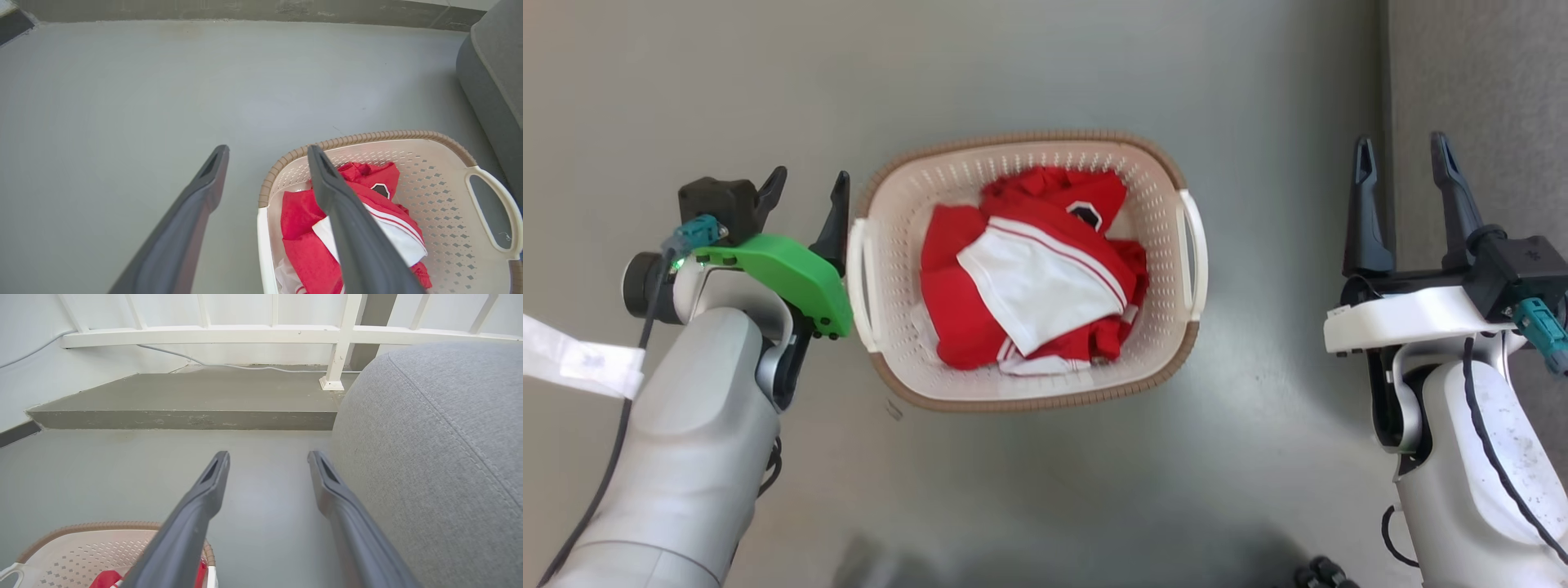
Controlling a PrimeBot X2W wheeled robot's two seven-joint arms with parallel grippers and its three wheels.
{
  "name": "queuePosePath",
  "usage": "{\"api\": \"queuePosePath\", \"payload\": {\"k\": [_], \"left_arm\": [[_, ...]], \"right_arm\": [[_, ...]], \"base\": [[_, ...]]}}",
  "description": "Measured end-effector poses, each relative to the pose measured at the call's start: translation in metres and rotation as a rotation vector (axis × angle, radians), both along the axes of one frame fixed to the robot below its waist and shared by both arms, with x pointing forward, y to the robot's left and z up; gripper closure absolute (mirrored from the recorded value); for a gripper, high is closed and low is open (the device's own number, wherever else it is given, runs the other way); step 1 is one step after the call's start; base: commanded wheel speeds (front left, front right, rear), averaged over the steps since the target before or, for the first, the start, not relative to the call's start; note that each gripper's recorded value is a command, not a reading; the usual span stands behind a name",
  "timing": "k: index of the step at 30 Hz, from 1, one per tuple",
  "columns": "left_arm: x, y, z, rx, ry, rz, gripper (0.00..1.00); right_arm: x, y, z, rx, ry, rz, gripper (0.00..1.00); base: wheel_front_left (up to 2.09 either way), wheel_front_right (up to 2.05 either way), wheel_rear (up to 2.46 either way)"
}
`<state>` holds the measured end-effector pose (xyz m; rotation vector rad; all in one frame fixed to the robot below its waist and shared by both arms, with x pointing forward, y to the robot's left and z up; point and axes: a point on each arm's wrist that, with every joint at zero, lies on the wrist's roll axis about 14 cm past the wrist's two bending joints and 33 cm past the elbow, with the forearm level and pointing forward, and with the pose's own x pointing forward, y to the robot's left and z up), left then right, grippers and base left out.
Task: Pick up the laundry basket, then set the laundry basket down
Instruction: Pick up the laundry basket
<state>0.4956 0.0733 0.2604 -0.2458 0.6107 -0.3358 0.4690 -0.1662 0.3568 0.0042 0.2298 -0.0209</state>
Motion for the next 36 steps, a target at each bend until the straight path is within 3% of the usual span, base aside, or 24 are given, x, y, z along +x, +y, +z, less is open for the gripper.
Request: {"api": "queuePosePath", "payload": {"k": [7,18,25,36], "left_arm": [[0.033,0.014,0.080,0.000,-0.234,0.075,0.00],[0.014,0.036,0.162,0.062,-0.454,0.130,0.00],[-0.017,0.039,0.195,0.059,-0.524,0.163,0.00],[-0.084,0.052,0.201,0.074,-0.514,0.211,0.00]], "right_arm": [[-0.002,0.001,0.028,-0.003,-0.054,0.013,0.00],[-0.018,-0.001,0.072,-0.005,-0.137,0.015,0.00],[-0.039,-0.006,0.093,-0.016,-0.170,0.013,0.00],[-0.084,-0.012,0.109,-0.017,-0.187,0.000,0.00]], "base": [[0.00,0.00,0.00],[0.00,0.00,0.00],[0.00,0.00,0.00],[0.00,0.00,0.00]]}}
